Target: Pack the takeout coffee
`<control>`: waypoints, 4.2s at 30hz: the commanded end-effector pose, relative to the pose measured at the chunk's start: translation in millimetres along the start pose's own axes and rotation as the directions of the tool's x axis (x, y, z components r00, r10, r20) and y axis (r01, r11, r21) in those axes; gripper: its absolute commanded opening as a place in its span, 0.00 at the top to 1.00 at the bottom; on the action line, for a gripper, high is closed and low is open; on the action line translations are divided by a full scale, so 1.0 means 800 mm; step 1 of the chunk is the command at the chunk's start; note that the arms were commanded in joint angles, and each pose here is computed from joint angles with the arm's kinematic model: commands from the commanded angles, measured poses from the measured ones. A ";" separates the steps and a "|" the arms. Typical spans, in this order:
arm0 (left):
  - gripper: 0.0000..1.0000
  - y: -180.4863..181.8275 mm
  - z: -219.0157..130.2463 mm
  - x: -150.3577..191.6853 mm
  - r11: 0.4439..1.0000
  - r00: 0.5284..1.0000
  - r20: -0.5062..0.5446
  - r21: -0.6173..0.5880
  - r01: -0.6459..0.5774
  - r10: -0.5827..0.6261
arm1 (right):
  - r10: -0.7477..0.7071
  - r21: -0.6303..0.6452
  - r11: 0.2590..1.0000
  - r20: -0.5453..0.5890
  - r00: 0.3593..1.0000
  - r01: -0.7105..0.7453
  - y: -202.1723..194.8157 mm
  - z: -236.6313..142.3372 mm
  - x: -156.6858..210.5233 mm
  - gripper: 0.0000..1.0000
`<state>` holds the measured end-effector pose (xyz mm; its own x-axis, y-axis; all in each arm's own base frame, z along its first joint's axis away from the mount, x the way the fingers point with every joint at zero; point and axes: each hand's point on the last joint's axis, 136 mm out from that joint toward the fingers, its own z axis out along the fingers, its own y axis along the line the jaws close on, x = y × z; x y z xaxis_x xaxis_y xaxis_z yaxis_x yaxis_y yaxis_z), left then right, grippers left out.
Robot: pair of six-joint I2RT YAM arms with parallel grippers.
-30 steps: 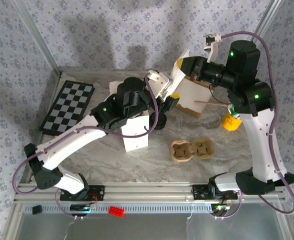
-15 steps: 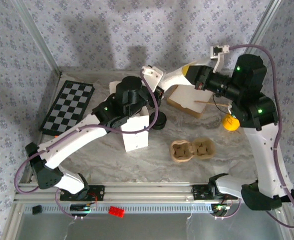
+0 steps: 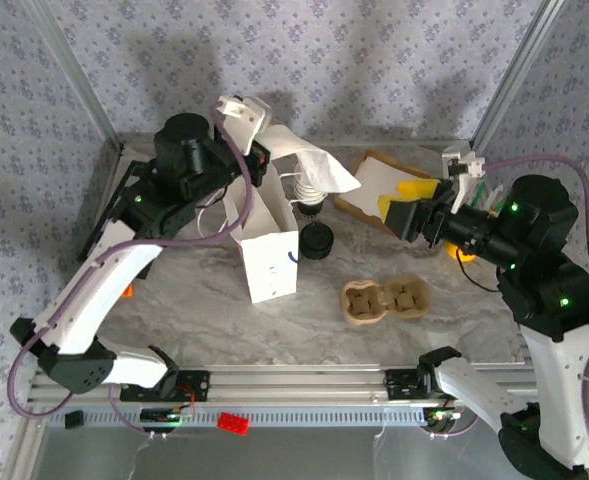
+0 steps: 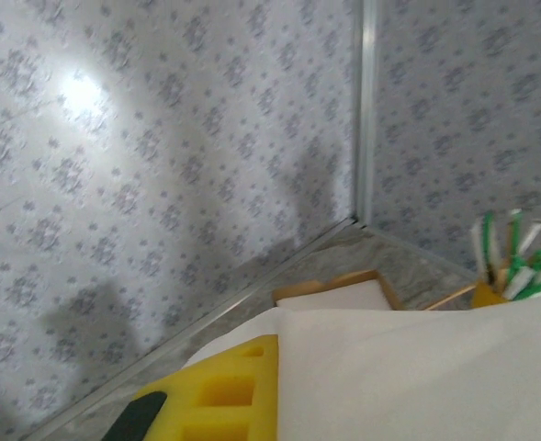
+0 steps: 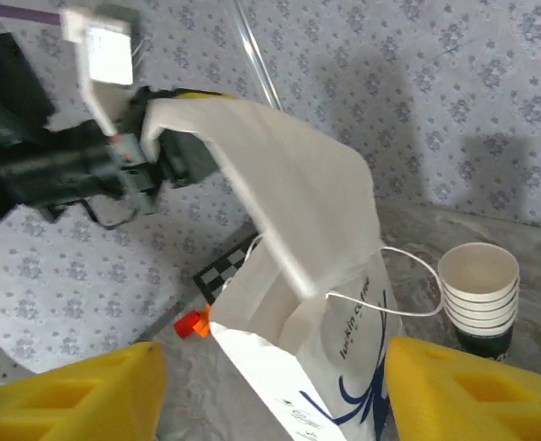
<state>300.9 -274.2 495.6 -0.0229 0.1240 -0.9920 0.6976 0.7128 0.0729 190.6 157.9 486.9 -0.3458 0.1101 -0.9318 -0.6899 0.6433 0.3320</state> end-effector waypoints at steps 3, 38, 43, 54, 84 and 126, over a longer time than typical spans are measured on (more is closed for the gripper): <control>1.00 -0.036 -0.024 -0.015 0.986 1.000 0.009 0.165 0.008 -0.010 | -0.195 0.028 0.980 -0.100 0.976 0.199 -0.031 0.049 0.008 0.26; 1.00 -0.094 -0.003 0.001 0.884 0.935 -0.081 0.307 0.353 -0.345 | -0.695 -0.057 0.717 -0.001 0.719 0.694 0.016 0.147 0.008 0.56; 1.00 -0.079 -0.011 0.001 0.913 0.945 -0.062 0.244 0.327 -0.322 | -0.654 -0.109 0.755 -0.053 0.754 0.647 0.019 0.150 0.020 0.98; 0.37 0.027 -0.109 0.021 0.920 0.943 -0.021 -0.229 0.318 -0.331 | -0.290 0.037 0.957 0.023 0.957 0.289 0.019 0.154 -0.022 1.00; 0.36 0.086 -0.155 0.206 0.638 0.743 -0.068 -0.568 0.520 -0.666 | -0.220 0.055 0.971 -0.199 0.955 0.235 0.023 0.299 0.109 0.63; 0.29 0.134 -0.191 0.207 0.577 0.777 -0.017 -0.679 0.453 -0.629 | -0.268 0.052 0.942 -0.478 0.836 0.331 0.040 0.279 0.084 0.51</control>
<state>268.6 -89.5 341.1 -0.5152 -0.3414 -0.7861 -0.0687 0.9308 -0.3591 301.0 387.9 334.4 -0.4483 -0.5606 -0.6963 -0.7634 0.6453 -0.0280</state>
